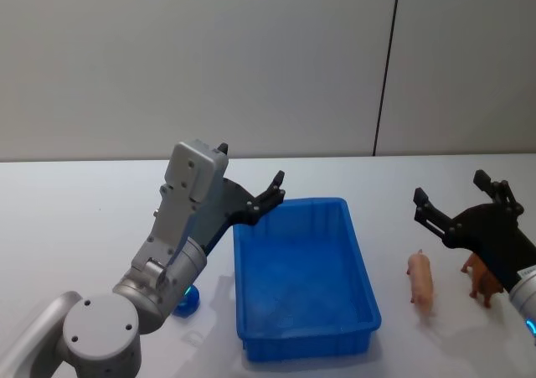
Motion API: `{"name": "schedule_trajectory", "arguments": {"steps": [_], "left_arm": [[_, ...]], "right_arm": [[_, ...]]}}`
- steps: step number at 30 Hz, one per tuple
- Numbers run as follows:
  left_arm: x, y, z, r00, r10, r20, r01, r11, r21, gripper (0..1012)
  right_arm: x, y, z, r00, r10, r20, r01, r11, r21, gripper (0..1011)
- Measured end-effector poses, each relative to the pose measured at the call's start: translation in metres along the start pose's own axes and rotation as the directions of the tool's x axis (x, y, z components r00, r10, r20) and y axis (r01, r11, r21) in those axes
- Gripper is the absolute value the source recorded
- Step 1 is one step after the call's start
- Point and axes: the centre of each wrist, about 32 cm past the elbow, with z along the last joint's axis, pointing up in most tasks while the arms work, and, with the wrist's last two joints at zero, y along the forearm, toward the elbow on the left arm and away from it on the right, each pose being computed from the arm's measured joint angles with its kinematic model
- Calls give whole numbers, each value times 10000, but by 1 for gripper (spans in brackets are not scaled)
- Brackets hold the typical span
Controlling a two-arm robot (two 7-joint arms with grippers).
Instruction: Pick up the two dolls from the table and place them into the box.
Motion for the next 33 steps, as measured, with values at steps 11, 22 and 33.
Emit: {"name": "schedule_trajectory", "arguments": {"steps": [11, 22, 33], "left_arm": [[0, 0, 0, 10000, 0, 0, 0, 10000, 0, 1001], [0, 0, 0, 10000, -1, 0, 1, 10000, 0, 1001], [0, 0, 0, 10000, -1, 0, 1, 10000, 1, 1001]], "right_arm": [[1, -1, -1, 10000, -1, 1, 1, 10000, -2, 1001], [20, -97, -22, 10000, -86, 47, 86, 9999, -70, 1001], [56, -257, -58, 9974, -696, 207, 704, 9965, -458, 1001]]}}
